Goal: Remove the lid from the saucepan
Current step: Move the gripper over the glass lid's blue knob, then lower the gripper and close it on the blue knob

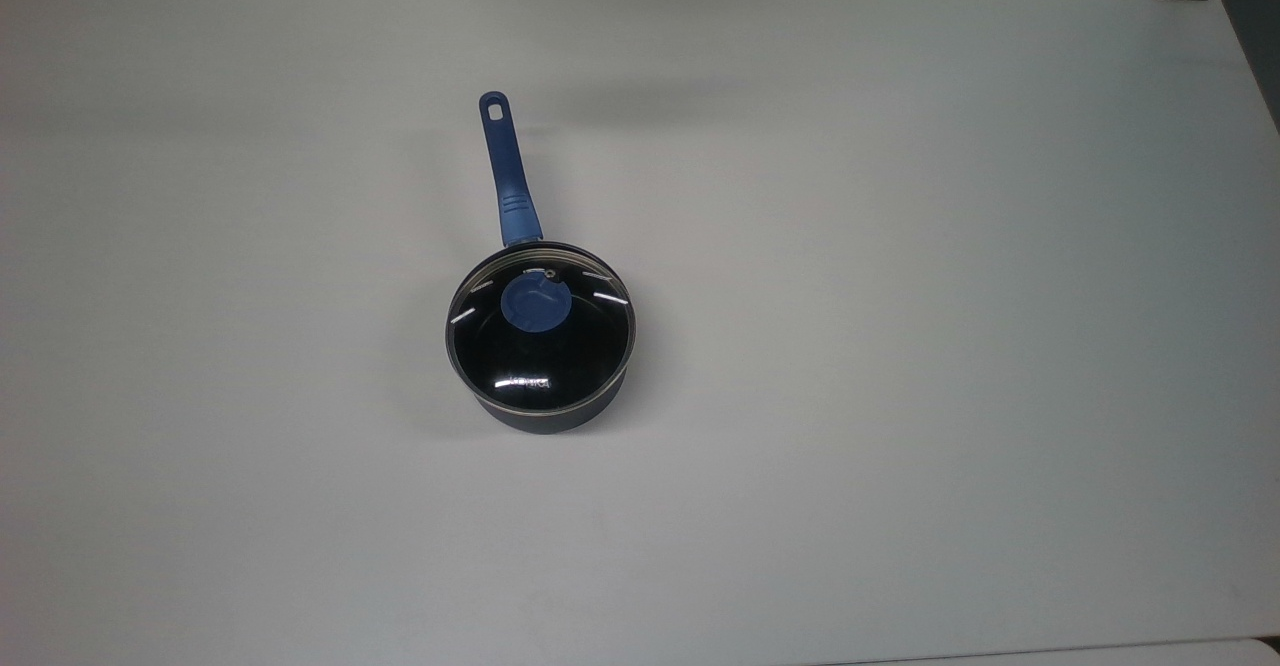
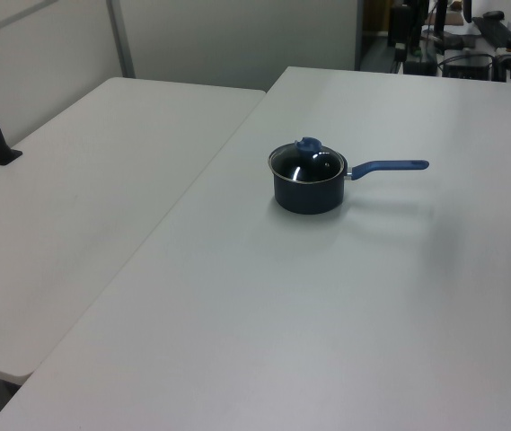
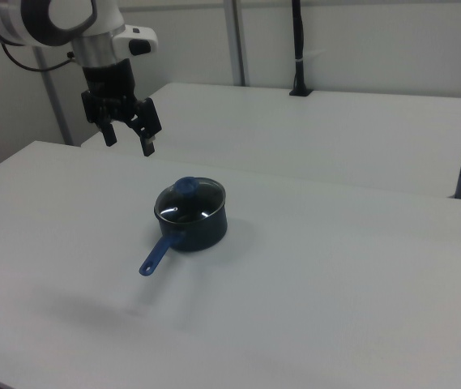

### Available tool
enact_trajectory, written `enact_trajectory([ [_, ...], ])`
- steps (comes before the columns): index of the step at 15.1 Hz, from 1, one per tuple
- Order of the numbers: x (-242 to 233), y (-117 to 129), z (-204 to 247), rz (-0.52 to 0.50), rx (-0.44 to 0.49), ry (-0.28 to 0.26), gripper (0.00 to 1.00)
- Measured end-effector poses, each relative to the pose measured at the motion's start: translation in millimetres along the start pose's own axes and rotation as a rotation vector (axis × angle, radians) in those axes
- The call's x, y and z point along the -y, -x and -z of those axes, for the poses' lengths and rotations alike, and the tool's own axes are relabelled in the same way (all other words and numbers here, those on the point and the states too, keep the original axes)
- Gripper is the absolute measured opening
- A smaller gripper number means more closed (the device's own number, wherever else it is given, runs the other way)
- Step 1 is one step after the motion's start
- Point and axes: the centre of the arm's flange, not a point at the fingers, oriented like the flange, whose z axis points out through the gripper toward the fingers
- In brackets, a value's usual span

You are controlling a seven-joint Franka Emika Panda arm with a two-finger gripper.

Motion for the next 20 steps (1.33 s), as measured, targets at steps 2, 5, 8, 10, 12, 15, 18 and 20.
enact_trajectory([
  [2,0.0,0.0,-0.1,0.0,0.0,0.0,1.0],
  [5,0.0,-0.1,-0.2,0.0,0.0,0.0,1.0],
  [8,-0.3,-0.3,-0.1,0.0,-0.001,0.0,1.0],
  [10,-1.4,-7.4,1.4,-0.003,-0.055,0.0,1.0],
  [12,-2.2,-19.8,-8.7,-0.026,-0.095,-0.001,1.0],
  [15,-0.6,-51.4,-46.7,-0.128,-0.116,-0.005,1.0],
  [18,9.3,-94.9,-99.9,-0.236,-0.162,-0.018,1.0],
  [20,32.8,-118.9,-125.1,-0.348,-0.238,-0.05,1.0],
])
